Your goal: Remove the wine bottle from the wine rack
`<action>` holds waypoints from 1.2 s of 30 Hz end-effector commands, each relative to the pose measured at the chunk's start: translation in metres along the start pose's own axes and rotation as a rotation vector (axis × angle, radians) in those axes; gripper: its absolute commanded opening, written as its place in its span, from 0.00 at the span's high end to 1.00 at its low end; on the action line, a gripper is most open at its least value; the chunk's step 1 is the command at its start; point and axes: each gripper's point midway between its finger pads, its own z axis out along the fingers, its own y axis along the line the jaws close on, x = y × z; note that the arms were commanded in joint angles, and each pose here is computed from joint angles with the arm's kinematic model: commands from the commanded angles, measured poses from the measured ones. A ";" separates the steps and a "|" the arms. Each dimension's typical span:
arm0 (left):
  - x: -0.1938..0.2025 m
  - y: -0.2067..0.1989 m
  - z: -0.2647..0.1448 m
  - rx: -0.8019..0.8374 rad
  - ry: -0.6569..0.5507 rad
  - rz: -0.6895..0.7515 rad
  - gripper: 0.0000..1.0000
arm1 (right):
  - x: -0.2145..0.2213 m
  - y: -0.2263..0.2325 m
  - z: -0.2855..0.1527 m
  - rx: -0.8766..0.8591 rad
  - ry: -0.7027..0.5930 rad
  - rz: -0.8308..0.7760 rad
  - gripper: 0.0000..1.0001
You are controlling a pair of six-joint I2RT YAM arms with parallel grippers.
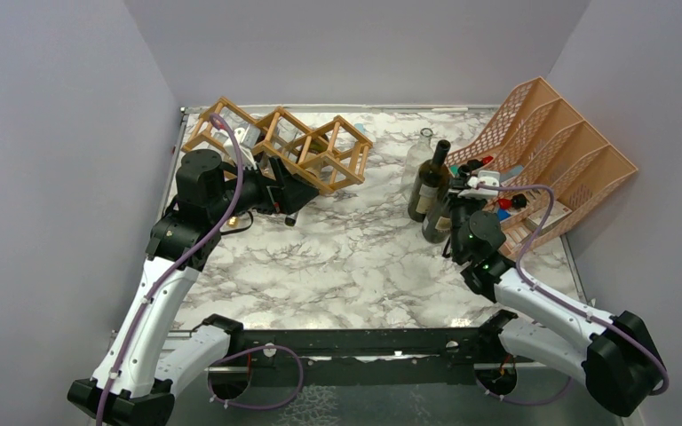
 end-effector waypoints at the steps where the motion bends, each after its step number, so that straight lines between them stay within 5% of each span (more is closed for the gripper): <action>1: 0.000 -0.002 -0.001 0.013 -0.008 0.010 0.01 | -0.009 0.010 0.001 -0.049 -0.007 0.054 0.67; 8: 0.006 0.007 0.000 -0.014 0.005 0.017 0.01 | 0.000 0.015 -0.005 -0.096 0.067 0.024 0.20; 12: 0.012 0.018 0.000 -0.062 0.021 0.030 0.01 | -0.004 0.014 -0.012 -0.110 0.106 0.050 0.02; 19: 0.028 0.053 -0.003 -0.217 0.079 0.058 0.01 | -0.008 0.021 -0.038 -0.219 0.217 0.087 0.00; 31: 0.048 0.130 -0.007 -0.519 0.084 0.036 0.01 | -0.018 0.088 -0.114 -0.738 0.392 0.262 0.00; 36: 0.030 0.160 -0.008 -0.539 0.024 0.014 0.01 | -0.018 0.093 -0.113 -0.665 0.498 0.420 0.00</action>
